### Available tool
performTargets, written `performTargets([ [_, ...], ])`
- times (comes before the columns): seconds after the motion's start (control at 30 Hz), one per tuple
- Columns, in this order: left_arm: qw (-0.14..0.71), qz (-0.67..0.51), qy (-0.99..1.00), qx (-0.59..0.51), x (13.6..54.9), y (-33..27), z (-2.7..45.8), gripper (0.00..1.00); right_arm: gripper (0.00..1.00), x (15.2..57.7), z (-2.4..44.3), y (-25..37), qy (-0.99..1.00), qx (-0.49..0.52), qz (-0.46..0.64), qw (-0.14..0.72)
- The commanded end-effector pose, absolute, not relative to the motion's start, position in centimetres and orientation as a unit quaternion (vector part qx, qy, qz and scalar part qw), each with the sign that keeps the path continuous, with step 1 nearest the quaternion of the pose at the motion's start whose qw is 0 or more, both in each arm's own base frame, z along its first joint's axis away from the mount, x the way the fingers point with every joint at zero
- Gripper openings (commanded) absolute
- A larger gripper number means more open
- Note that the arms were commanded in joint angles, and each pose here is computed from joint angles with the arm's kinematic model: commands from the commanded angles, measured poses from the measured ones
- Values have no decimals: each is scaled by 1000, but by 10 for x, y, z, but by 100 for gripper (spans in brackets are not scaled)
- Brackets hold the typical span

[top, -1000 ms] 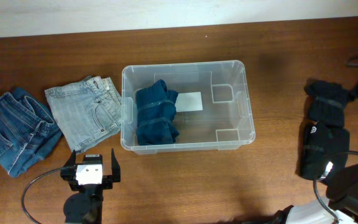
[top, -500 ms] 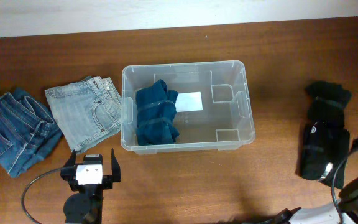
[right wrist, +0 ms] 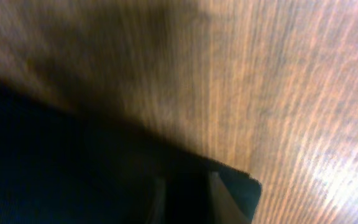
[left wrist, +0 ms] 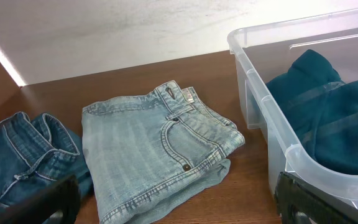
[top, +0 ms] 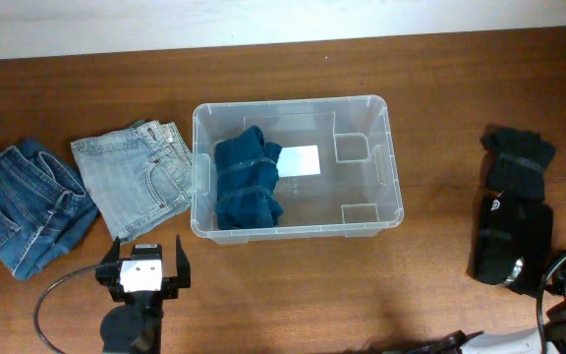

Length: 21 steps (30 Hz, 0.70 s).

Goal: Pack container
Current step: 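Withdraw the right gripper to the black folded clothes on the right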

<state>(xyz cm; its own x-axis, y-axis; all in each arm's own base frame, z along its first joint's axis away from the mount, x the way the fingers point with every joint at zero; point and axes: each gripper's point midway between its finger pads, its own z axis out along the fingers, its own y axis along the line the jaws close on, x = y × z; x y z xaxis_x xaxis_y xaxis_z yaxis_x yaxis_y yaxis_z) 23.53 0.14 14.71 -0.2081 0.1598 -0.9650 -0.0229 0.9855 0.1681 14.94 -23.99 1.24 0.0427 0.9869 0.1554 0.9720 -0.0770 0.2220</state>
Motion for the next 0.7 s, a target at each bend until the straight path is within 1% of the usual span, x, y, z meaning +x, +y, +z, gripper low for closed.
performTargets([
  [0.0, 629, 74, 772, 50, 236, 1, 147, 100, 4, 162, 14, -225, 687, 709, 160, 29],
  [0.47, 629, 74, 772, 50, 236, 1, 147, 100, 4, 204, 19, -167, 756, 626, 192, -14],
  [0.53, 629, 74, 772, 50, 236, 1, 147, 100, 4, 214, 23, -159, 777, 591, 216, -1],
  [0.67, 629, 74, 772, 50, 236, 1, 147, 100, 4, 228, 31, -145, 785, 566, 252, 10],
])
